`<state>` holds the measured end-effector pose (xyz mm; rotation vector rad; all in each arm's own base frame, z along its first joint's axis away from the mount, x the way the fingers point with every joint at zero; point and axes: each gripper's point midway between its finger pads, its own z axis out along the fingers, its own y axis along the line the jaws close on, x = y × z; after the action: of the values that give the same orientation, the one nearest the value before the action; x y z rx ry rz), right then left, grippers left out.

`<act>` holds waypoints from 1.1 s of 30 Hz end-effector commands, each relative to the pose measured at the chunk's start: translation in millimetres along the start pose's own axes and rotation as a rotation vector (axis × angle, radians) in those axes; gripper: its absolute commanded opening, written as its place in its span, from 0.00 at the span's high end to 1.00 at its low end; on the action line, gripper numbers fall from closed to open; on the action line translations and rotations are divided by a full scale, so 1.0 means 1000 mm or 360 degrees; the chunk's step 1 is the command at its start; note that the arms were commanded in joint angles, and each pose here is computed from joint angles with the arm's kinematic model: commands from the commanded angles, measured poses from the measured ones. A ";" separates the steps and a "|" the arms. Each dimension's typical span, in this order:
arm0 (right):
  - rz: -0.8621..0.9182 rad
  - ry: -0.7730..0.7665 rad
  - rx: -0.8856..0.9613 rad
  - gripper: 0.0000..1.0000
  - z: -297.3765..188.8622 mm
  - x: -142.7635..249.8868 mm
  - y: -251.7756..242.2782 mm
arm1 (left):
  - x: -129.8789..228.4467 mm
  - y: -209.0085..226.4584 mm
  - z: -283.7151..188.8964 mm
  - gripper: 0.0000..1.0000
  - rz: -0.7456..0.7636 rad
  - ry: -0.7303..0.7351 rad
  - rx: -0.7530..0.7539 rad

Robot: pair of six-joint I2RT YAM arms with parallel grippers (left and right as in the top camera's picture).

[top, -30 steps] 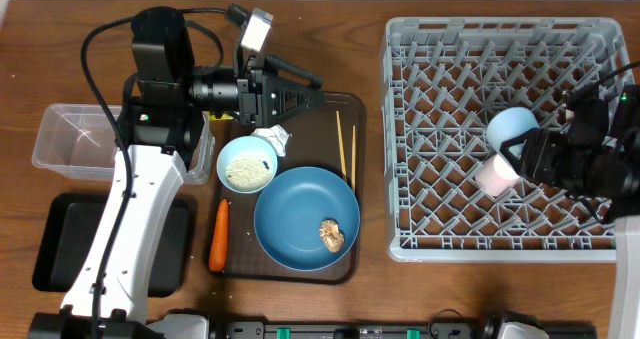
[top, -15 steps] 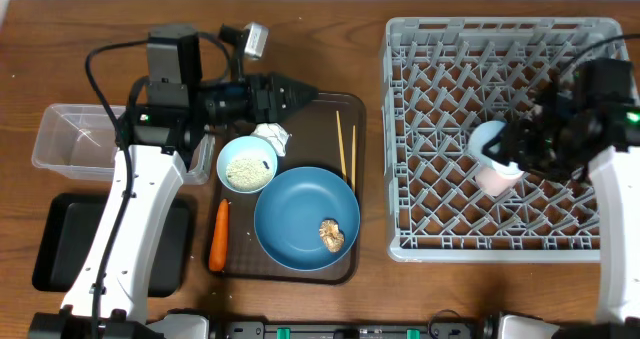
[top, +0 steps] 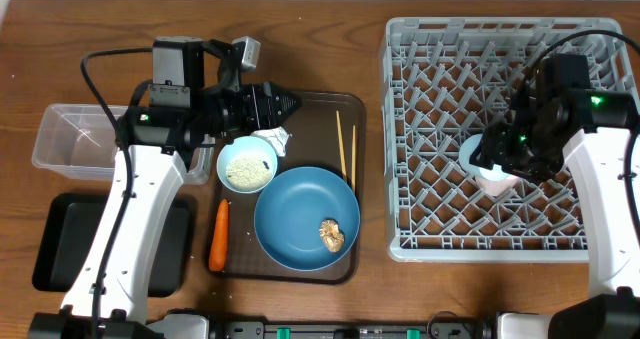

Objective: Sort waste into correct bins and load items into the dishwasher rack
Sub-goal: 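Place the light-blue cup upside down beside the pink cup in the rack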

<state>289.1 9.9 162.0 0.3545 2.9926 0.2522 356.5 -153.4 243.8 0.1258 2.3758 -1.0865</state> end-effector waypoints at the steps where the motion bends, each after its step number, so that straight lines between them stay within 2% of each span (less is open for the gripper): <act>1: 0.0004 -0.0018 0.0015 0.41 0.001 -0.004 0.003 | -0.003 -0.002 -0.005 0.41 0.0063 -0.0028 -0.0020; 14: -0.0016 0.0078 0.0031 0.39 0.020 -0.005 0.007 | -0.003 -0.002 -0.005 0.41 0.0062 -0.0028 -0.0020; 17: -0.0011 0.0110 0.0035 0.28 0.024 -0.004 0.006 | -0.003 -0.002 -0.005 0.41 0.0062 -0.0027 -0.0020; 19: -0.0026 0.0107 0.0031 0.24 0.024 -0.004 0.007 | -0.003 -0.002 -0.005 0.41 0.0061 -0.0027 -0.0020; 21: -0.0036 0.0075 0.0023 0.20 0.020 -0.006 0.009 | -0.003 -0.002 -0.005 0.40 0.0062 -0.0027 -0.0020; 26: -0.0080 -0.0056 0.0001 0.20 -0.003 -0.010 0.013 | -0.003 -0.002 -0.005 0.36 0.0062 -0.0027 -0.0020; 30: -0.0144 -0.0269 -0.0060 0.19 -0.038 -0.018 0.022 | -0.003 -0.001 -0.005 0.35 0.0062 -0.0030 -0.0028; 33: -0.0179 -0.0436 -0.0104 0.18 -0.063 -0.022 0.028 | -0.002 0.012 -0.006 0.35 0.0047 -0.0035 -0.0141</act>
<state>305.3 16.7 193.6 0.2752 2.8469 0.2542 357.4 -150.4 240.7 0.1322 2.3832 -1.0508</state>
